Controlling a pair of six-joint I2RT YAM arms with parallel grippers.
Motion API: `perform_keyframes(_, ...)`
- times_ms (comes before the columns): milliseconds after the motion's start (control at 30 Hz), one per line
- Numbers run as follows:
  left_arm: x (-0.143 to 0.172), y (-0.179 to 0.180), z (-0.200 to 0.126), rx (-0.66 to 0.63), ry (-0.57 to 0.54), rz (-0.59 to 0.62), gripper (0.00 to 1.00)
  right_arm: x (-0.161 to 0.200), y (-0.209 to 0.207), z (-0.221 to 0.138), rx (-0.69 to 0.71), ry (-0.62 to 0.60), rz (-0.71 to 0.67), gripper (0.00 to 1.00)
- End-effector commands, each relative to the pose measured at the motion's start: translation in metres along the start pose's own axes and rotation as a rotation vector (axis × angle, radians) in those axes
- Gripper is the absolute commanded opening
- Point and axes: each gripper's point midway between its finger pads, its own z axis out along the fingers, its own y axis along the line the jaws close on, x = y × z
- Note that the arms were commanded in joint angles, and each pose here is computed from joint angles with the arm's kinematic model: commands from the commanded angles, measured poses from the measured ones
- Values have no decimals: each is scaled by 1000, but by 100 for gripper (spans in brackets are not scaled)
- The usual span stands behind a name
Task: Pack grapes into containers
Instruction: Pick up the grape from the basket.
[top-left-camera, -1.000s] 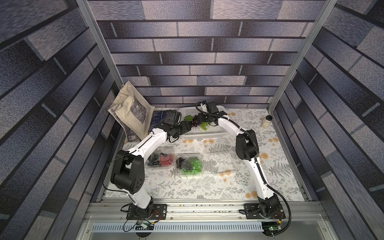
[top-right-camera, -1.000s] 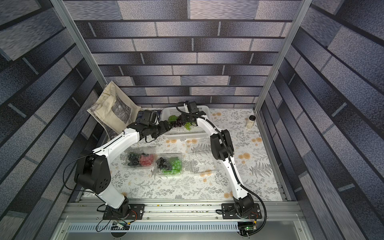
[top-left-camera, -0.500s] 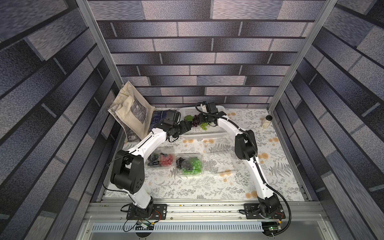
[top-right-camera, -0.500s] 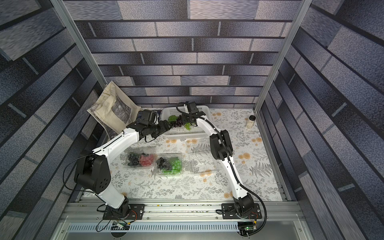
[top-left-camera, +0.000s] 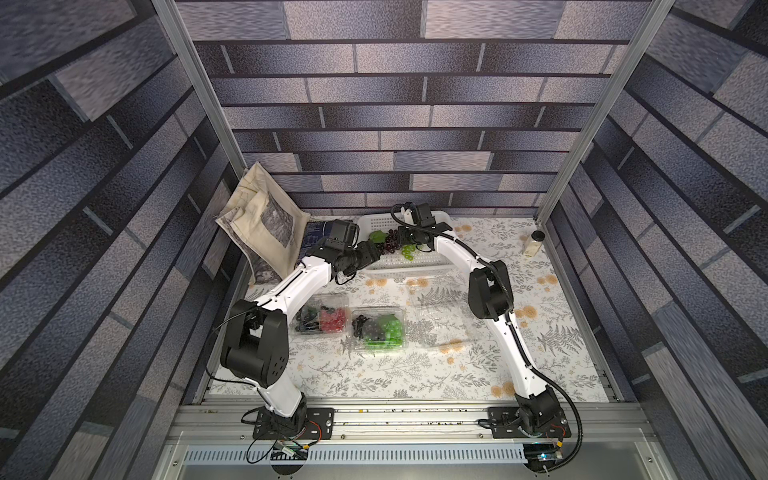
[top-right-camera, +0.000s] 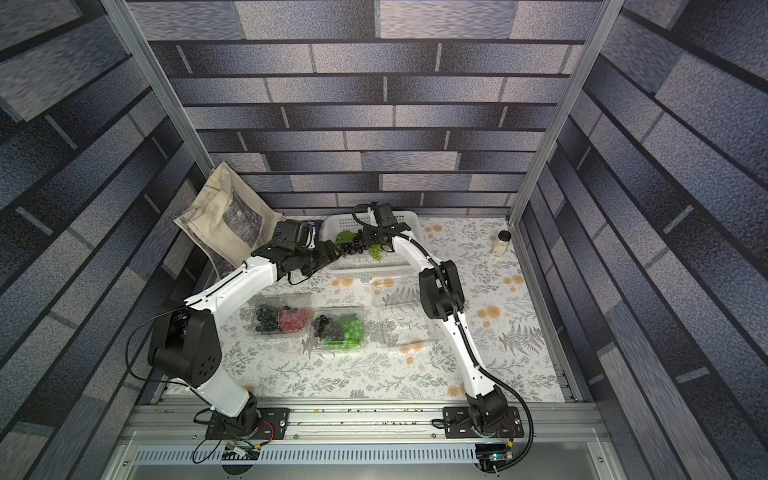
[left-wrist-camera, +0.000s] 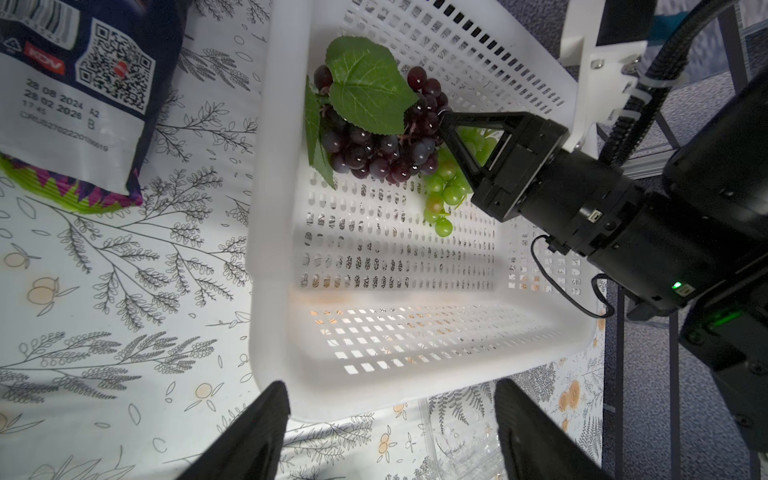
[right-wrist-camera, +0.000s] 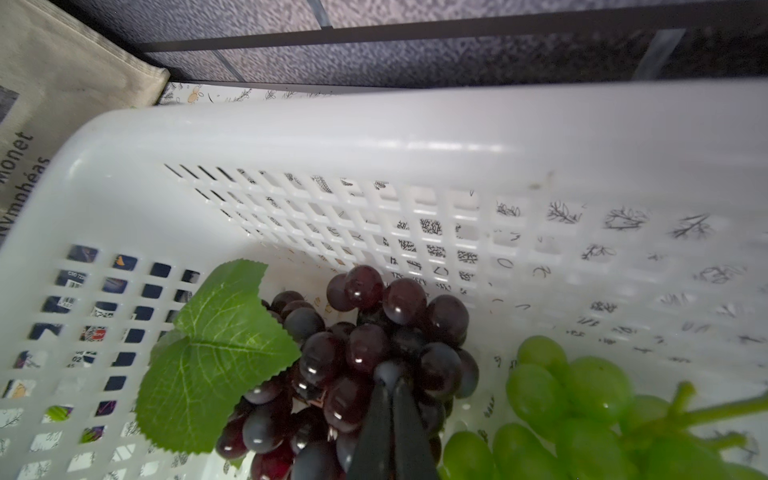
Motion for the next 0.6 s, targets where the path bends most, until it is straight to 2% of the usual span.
perform_keyframes(0, -3, -7, -9, 33, -18, 14, 80, -5, 2, -16, -3, -10, -1, 0)
perform_keyframes(567, 7, -20, -35, 73, -62, 31, 80, -58, 48, -135, -84, -166, -30, 0)
